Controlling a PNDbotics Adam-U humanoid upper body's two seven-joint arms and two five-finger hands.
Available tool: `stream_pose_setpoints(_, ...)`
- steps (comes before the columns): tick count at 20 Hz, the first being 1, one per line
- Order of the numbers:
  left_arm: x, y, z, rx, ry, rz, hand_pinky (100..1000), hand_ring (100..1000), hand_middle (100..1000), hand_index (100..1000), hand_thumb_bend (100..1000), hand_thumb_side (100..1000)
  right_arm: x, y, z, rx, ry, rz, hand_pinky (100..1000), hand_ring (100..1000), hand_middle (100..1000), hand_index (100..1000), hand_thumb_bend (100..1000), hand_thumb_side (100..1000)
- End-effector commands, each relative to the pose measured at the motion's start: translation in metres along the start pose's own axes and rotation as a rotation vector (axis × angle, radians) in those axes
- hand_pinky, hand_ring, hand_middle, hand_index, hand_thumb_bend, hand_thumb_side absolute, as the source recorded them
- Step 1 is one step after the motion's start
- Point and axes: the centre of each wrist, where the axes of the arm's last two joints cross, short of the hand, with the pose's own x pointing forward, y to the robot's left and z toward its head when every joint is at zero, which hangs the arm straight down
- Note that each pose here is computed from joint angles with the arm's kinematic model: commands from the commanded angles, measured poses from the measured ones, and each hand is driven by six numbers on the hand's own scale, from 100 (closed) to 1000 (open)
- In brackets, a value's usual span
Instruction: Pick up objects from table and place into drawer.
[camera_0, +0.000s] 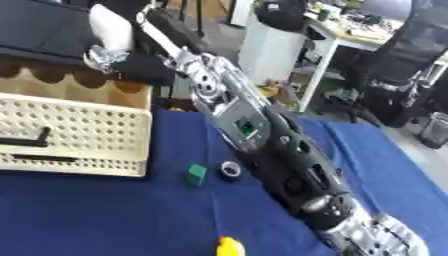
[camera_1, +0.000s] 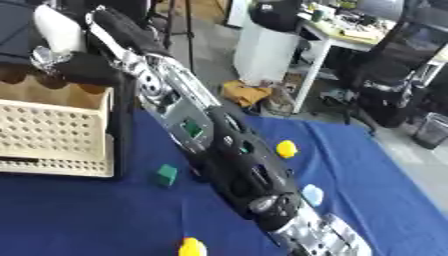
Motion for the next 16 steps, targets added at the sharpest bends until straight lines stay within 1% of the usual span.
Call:
stream_pose_setpoints(1, 0.006, 0.002, -0.004, -0.004, -0.024, 0.002, 641, 807, 726, 920, 100, 1000, 0.008, -0.014, -0.001, -0.036, -0.026, 0.0, 433, 554, 238, 511, 145, 736)
stream_pose_setpoints(5, 0.006, 0.002, -0.004, -0.002, -0.02, 0.005, 640, 807, 726, 920, 100, 1000, 0.012, -0.013, -0.001, -0.036, -0.037, 0.002, 433, 554, 239, 511, 115, 731)
stream_pose_setpoints(16, 0.006, 0.001, -0.004, -0.003, -0.017, 0.016, 640, 807, 726, 919, 100, 1000, 0.022, -0.013, 0.002, -0.028, -0.068, -0.005, 432, 559, 240, 509, 111, 733)
